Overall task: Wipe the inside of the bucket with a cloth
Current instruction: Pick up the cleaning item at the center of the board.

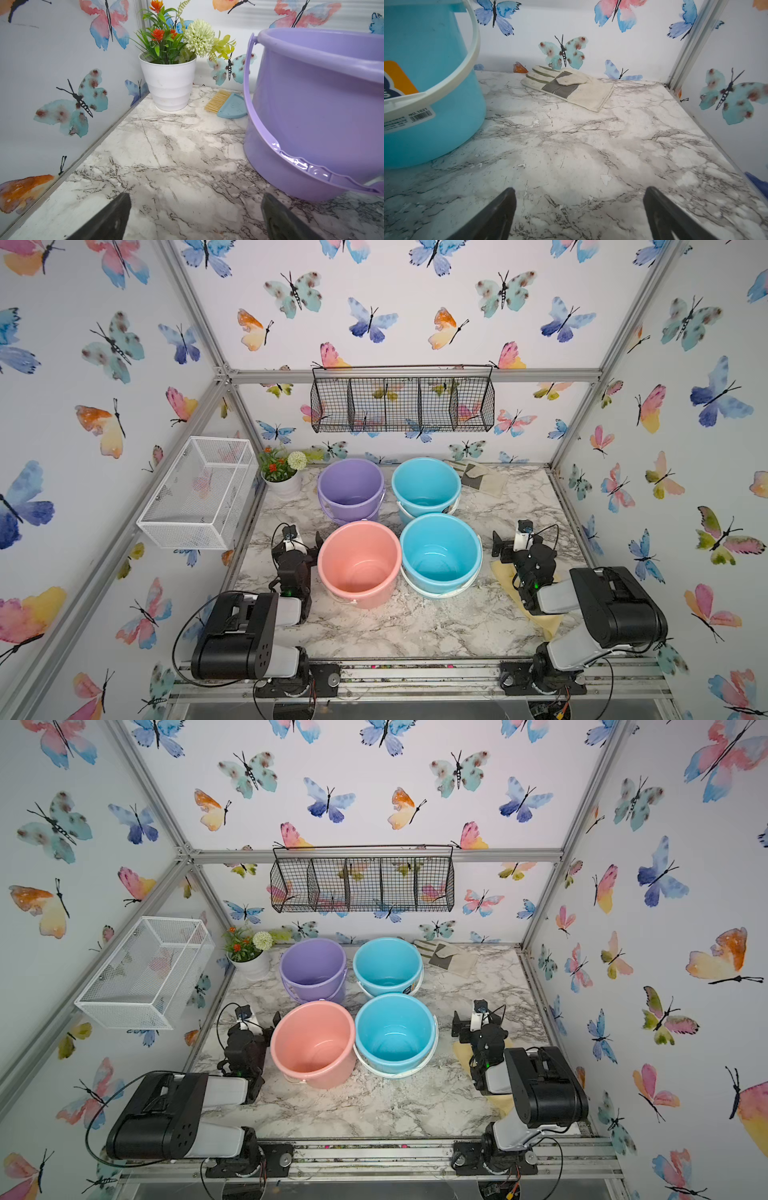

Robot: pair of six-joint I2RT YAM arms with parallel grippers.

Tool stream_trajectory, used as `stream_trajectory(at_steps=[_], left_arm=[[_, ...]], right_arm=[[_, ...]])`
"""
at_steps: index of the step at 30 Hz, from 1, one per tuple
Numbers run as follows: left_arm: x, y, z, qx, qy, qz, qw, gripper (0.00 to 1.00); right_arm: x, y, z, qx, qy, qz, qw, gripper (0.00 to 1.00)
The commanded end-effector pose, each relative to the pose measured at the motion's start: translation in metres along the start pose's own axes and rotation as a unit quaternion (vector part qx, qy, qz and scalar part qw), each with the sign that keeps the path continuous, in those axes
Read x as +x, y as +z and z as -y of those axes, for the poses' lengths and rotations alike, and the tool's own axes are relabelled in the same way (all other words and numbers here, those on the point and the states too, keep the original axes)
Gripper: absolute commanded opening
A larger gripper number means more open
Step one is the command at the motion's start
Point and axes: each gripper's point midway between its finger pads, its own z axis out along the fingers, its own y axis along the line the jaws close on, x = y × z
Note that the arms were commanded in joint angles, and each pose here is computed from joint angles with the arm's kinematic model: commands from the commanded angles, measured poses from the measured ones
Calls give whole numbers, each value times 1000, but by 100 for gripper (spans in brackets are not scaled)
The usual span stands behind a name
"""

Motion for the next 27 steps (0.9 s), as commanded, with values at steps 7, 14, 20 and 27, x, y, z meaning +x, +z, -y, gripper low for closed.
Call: stream_trajectory(at_steps=[7, 14, 20, 27], left_arm=[[-5, -3, -1, -5, -2, 10, 1000, 98], [-4, -3, -1, -5, -2, 10, 1000, 98], [-4, -2, -1, -5, -2, 9, 1000, 98], [-7, -2, -3, -13, -3, 11, 1000, 98]], right_arm=[[-7, 1, 0, -3, -4, 11, 1000, 98], [-8, 1, 0, -3, -4, 11, 1000, 98], [-6, 4, 6, 13, 7, 3, 1000, 98], [-14, 5, 15, 35, 16, 13, 999, 98]])
